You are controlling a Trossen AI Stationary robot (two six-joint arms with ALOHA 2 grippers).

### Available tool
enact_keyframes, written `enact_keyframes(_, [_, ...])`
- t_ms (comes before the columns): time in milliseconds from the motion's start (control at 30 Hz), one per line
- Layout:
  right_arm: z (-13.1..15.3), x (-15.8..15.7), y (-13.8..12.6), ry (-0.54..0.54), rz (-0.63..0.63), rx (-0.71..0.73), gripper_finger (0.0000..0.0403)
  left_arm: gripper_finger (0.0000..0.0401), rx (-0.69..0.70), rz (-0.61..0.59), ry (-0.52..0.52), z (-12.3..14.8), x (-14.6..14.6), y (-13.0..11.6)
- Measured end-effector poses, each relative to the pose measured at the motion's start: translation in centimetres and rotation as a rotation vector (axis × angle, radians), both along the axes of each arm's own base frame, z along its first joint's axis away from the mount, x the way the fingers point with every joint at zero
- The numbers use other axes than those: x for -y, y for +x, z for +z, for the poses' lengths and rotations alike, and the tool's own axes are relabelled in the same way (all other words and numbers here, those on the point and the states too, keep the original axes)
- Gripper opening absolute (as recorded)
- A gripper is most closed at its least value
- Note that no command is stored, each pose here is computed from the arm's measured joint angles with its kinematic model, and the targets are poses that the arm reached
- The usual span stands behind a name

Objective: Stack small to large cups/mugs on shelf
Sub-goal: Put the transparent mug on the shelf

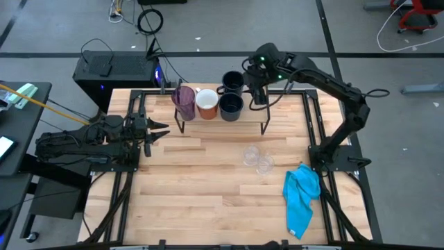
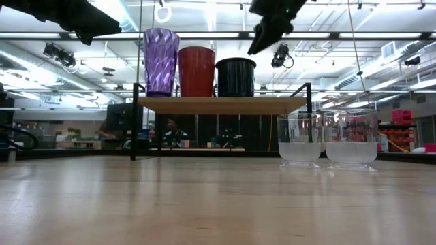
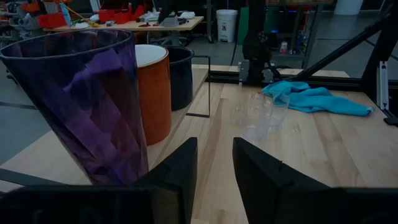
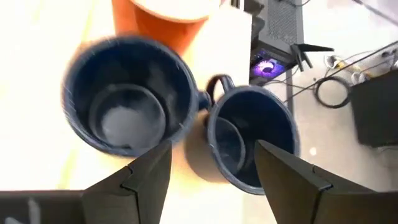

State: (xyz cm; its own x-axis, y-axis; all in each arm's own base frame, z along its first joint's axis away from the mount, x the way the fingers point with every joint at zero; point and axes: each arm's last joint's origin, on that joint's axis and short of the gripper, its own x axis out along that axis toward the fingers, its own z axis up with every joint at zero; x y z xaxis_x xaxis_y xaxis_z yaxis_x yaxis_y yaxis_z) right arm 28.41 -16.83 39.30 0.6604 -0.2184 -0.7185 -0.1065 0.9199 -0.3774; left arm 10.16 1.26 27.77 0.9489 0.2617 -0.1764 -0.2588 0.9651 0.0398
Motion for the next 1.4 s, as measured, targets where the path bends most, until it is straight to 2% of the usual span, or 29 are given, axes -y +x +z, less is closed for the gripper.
enact_keyframes(133, [0.8,-1.9,0.1,0.104,-0.063,0.057,0.0236,0.0110,0.000,0.000,0.000,0.0,0.0,0.0])
enact_keyframes(233, [1.1,-3.8,0.3,0.192,-0.050,0.067,0.0236,0.0110,0.000,0.000,0.001,0.0,0.0,0.0])
enact_keyframes(433, [0.9,-8.2,1.5,0.310,-0.003,0.032,0.0236,0.0110,0.000,0.000,0.001,0.0,0.0,0.0])
enact_keyframes(600, [-0.3,-11.3,2.6,0.398,0.000,-0.053,0.0236,0.0110,0.001,0.000,0.000,0.0,0.0,0.0])
enact_keyframes(700, [-2.0,-12.9,3.2,0.426,-0.019,-0.123,0.0234,0.0110,0.001,0.000,0.000,0.0,0.0,0.0])
enact_keyframes(833, [-5.8,-15.2,3.8,0.440,-0.078,-0.203,0.0227,0.0110,0.002,0.000,0.000,0.0,0.0,0.0])
enact_keyframes(1067, [-11.2,-17.6,3.2,0.492,-0.287,-0.315,0.0219,0.0110,0.002,0.000,-0.001,0.0,0.0,0.0])
enact_keyframes(1267, [-13.5,-19.4,2.4,0.494,-0.326,-0.383,0.0220,0.0110,0.002,0.000,-0.001,0.0,0.0,0.0])
enact_keyframes(1400, [-14.0,-20.7,2.5,0.509,-0.308,-0.362,0.0218,0.0110,0.003,0.000,0.000,0.0,0.0,0.0])
